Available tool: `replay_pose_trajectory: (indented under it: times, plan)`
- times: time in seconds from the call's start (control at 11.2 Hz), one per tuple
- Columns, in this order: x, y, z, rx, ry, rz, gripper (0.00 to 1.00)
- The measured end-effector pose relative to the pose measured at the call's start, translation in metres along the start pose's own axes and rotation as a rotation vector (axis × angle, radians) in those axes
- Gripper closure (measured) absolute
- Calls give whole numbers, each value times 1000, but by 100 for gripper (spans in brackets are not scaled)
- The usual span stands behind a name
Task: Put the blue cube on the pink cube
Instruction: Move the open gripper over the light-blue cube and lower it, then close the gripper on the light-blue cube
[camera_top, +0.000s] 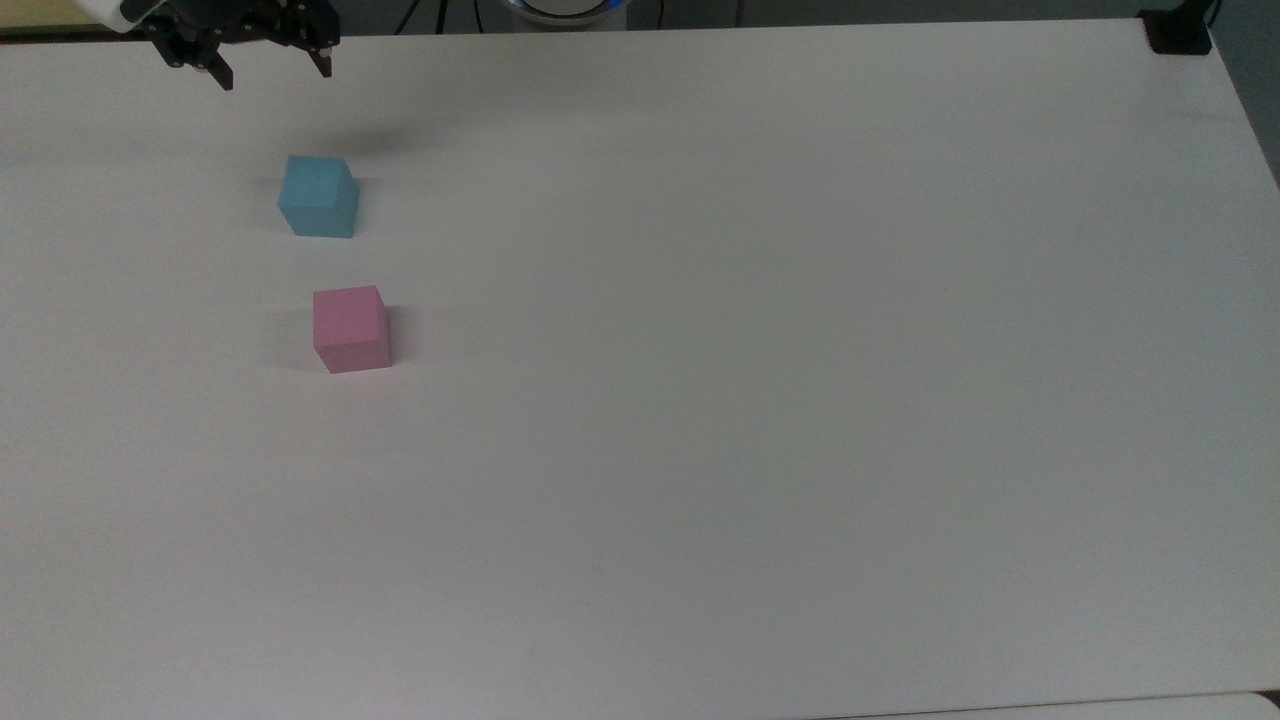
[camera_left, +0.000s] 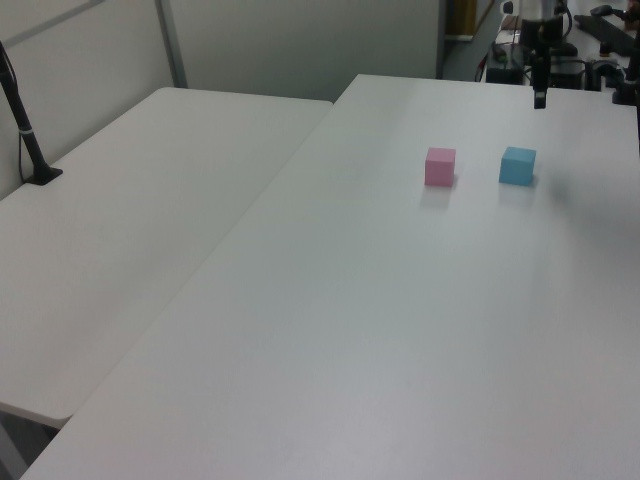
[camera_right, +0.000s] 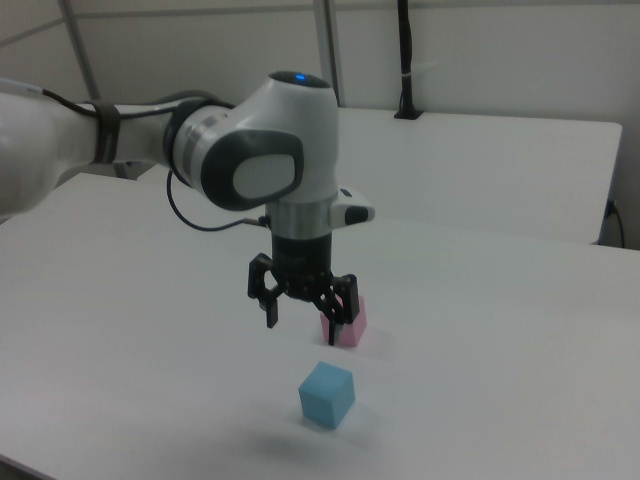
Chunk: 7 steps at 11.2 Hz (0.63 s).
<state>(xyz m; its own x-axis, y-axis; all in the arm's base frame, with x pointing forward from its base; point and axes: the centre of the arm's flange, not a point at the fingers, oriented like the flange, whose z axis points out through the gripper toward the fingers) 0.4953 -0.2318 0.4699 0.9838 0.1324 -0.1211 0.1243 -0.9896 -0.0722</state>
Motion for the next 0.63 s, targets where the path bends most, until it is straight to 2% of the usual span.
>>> replay_pose_trajectory:
  times: [0.63]
  plan:
    - [21,9,92,-55,50,5,0]
